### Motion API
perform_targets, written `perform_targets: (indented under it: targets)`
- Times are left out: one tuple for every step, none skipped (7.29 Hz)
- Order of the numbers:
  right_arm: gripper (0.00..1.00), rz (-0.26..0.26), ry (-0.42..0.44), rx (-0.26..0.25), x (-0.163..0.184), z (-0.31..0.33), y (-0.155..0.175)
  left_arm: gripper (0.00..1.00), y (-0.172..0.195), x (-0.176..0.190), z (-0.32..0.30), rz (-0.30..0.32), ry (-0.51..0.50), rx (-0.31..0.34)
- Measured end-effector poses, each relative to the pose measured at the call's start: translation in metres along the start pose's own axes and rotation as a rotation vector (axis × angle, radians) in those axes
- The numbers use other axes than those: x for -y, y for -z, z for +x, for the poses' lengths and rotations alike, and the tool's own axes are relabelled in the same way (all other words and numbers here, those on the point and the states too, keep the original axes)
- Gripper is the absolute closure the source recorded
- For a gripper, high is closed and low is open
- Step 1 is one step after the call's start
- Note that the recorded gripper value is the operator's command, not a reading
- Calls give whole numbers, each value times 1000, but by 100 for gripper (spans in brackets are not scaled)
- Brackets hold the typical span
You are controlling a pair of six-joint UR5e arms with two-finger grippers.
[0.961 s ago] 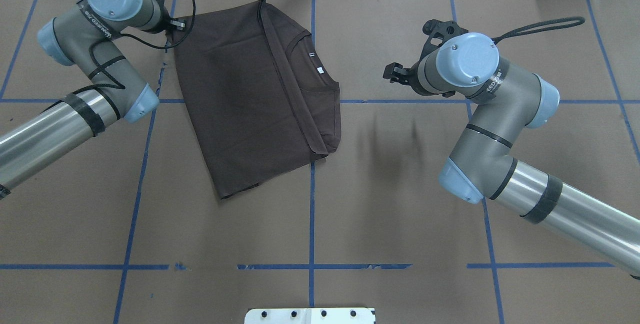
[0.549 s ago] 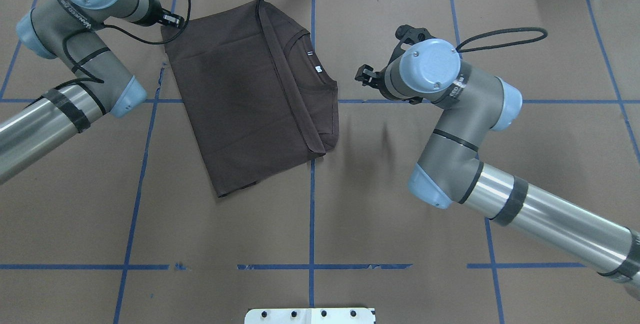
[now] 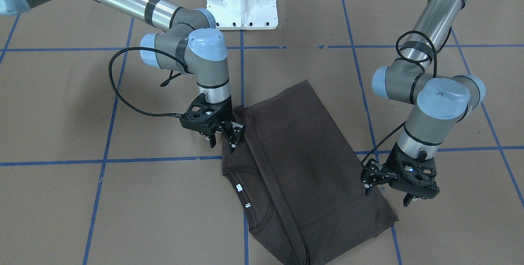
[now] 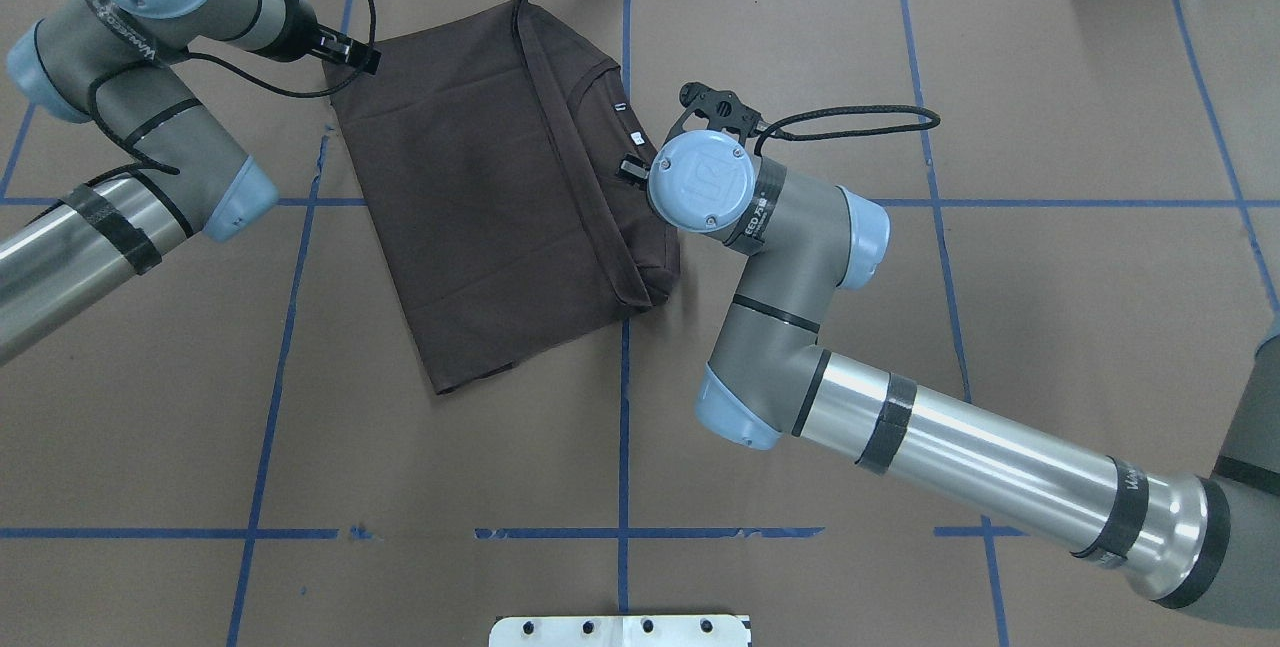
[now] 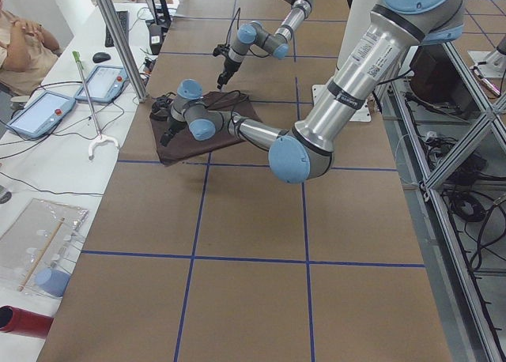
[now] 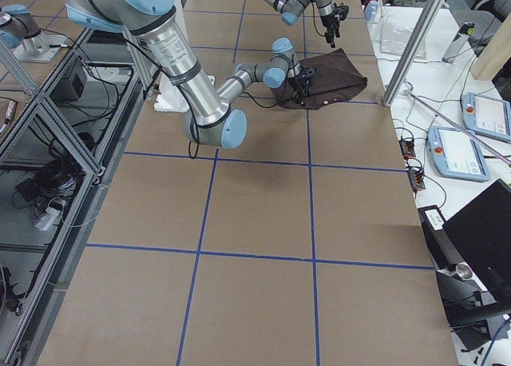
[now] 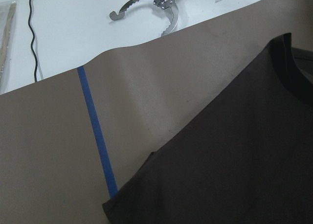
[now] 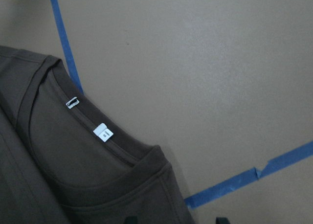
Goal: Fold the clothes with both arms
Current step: 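Move the right gripper onto the shirt's collar corner nearest it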
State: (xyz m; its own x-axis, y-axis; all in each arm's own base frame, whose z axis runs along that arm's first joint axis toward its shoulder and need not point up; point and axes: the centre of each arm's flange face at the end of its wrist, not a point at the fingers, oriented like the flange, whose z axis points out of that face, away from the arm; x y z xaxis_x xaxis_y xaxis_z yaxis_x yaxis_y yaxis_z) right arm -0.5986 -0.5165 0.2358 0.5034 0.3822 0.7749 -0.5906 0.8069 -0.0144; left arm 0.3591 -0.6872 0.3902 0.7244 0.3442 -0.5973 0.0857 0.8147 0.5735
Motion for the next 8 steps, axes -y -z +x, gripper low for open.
perform_targets:
  targets:
    - [41,6,12,-12,-7,0,-7,0,0,0,0,0,1,-1]
    - [42,15,23,-25,-9,2,-13,0,0,-1,0,-1,3,-1]
    - [46,24,32,-37,-11,3,-20,0,-1,-2,-1,-3,4,0]
    - [47,28,37,-41,-12,0,-22,0,-1,-5,-3,-5,5,2]
    - [50,29,40,-42,-15,-2,-23,0,-2,-7,-5,-8,6,4]
    - [54,27,43,-43,-17,-3,-23,0,-3,-8,-6,-10,6,5]
    - [56,27,45,-43,-20,-3,-24,0,-3,-9,-6,-10,7,5]
    - [69,27,46,-43,-22,-3,-24,0,-3,-9,-6,-10,6,6]
